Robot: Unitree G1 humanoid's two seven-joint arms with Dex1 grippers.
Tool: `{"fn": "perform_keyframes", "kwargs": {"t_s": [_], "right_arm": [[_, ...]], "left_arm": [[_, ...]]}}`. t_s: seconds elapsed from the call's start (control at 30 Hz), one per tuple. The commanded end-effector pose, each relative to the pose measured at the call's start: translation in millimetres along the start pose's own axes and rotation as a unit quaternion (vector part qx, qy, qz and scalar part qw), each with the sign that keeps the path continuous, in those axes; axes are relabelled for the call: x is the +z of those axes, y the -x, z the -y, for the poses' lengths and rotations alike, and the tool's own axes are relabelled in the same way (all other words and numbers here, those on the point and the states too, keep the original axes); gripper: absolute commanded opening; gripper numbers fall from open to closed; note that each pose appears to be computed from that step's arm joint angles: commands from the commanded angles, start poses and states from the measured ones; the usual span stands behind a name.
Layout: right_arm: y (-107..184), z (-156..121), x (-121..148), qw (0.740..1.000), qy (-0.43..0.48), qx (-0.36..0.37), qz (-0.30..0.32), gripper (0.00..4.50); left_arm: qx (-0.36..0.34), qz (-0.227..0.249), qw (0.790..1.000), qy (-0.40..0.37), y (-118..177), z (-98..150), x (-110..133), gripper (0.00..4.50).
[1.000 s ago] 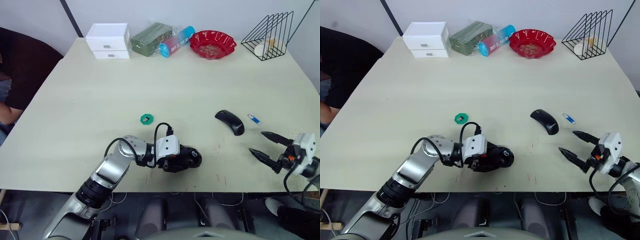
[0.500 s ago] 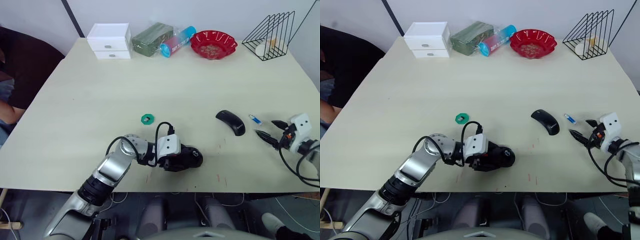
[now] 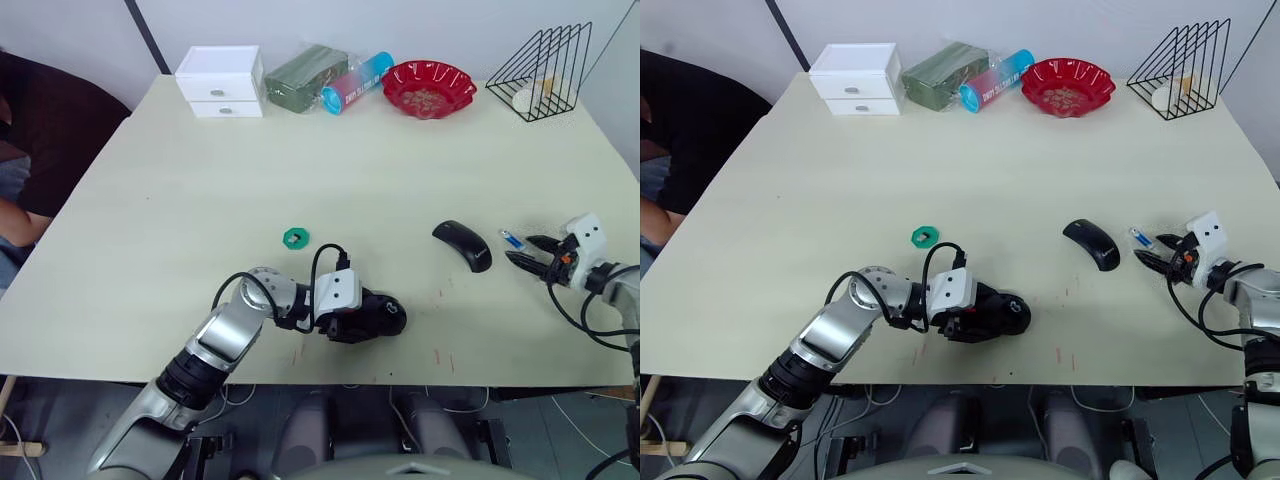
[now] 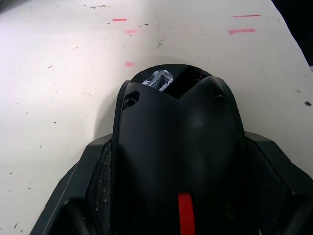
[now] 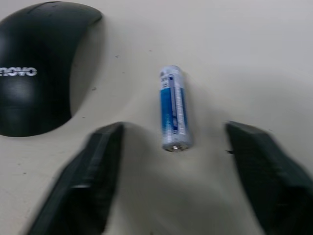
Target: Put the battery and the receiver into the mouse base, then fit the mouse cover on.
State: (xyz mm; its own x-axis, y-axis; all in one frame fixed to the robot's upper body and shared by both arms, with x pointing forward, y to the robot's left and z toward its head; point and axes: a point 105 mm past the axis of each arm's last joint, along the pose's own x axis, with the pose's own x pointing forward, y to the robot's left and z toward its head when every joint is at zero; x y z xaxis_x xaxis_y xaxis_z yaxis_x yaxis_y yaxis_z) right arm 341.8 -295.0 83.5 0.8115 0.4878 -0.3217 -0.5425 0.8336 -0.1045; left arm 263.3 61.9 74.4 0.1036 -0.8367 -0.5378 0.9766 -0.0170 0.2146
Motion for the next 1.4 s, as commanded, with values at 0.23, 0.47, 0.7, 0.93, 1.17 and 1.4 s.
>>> {"fn": "perform_keyframes", "kwargs": {"t_s": [0.23,0.47,0.7,0.93,1.17,1.4], "right_arm": [[5.5,2.1,18.0,0.999,0.021,-0.015,0.034,0.1],[30.1,-34.6,47.3,0.998,0.044,0.049,0.027,0.1],[48.3,-91.6,59.7,0.991,0.051,0.126,-0.02,0.1],[44.2,-156.0,67.3,0.977,0.048,0.194,-0.074,0.1],[34.0,-197.3,68.9,0.971,0.022,0.212,-0.112,0.1],[23.0,-230.4,61.0,0.96,-0.017,0.232,-0.154,0.1]], "left_arm": [[0.004,-0.005,1.0,-0.007,0.2,-3.4,-1.3,2.95],[0.002,-0.005,1.0,-0.007,-2.0,-2.7,-1.1,2.95],[-0.002,-0.008,1.0,-0.001,-3.9,-0.7,-3.5,2.95],[-0.005,-0.013,1.0,-0.002,-7.3,-0.4,-7.0,2.95],[0.002,-0.017,1.0,0.0,-7.5,-3.7,-8.7,2.95],[-0.004,-0.018,1.0,0.001,-10.0,-1.4,-8.5,2.95]]}}
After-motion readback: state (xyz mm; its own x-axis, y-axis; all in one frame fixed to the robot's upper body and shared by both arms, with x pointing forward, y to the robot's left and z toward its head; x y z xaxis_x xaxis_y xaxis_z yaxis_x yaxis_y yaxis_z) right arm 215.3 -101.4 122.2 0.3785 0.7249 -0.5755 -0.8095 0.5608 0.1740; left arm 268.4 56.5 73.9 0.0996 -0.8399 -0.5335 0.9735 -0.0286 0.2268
